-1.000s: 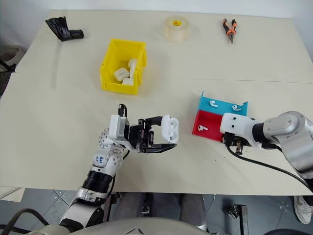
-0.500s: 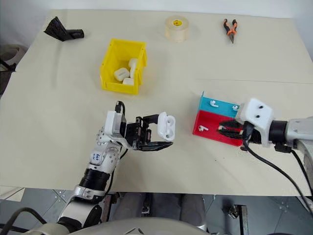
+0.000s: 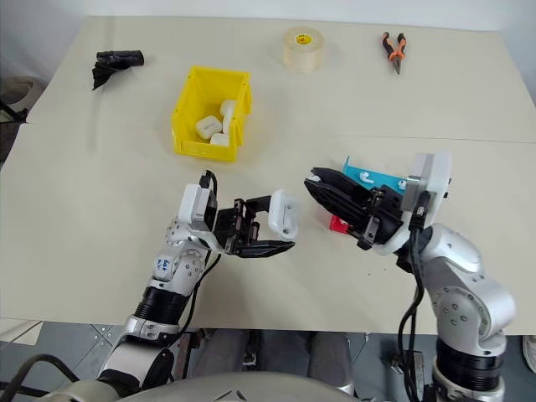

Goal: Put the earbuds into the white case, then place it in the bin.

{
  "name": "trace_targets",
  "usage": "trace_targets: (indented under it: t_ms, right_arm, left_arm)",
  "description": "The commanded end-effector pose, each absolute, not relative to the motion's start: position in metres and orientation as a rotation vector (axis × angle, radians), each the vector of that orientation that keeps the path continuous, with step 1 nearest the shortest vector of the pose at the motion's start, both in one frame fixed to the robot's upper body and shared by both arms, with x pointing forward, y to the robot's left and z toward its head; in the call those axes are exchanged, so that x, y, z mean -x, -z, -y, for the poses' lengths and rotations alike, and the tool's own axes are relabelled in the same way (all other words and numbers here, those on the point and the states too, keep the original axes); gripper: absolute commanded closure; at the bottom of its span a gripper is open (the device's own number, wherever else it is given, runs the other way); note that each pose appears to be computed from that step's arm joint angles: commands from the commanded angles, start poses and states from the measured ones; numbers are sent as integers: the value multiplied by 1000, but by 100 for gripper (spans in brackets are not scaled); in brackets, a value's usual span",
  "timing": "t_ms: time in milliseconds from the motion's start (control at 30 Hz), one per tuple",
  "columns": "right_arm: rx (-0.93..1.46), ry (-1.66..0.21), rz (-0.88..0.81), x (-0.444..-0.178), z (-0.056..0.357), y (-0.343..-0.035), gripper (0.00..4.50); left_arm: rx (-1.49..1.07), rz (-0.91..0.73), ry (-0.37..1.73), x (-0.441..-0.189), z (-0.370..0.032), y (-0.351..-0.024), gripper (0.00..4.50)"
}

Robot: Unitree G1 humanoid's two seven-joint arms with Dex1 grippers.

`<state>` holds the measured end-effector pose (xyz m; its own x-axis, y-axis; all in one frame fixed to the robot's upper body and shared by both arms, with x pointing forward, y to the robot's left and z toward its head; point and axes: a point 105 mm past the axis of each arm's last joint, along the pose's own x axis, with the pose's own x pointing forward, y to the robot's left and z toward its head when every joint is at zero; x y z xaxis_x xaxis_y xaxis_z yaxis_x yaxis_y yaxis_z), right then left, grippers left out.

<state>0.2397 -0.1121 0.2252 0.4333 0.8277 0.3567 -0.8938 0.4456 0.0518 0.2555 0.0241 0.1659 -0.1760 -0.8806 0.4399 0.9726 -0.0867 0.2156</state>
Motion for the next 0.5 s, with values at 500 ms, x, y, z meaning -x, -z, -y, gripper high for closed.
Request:
trace_targets:
  t_ms: [500]
  right_arm:
    - [-291,-1109,351,-229,94,-223,381]
  left_arm:
    - [225,605,1654,-258,-24,-188,175]
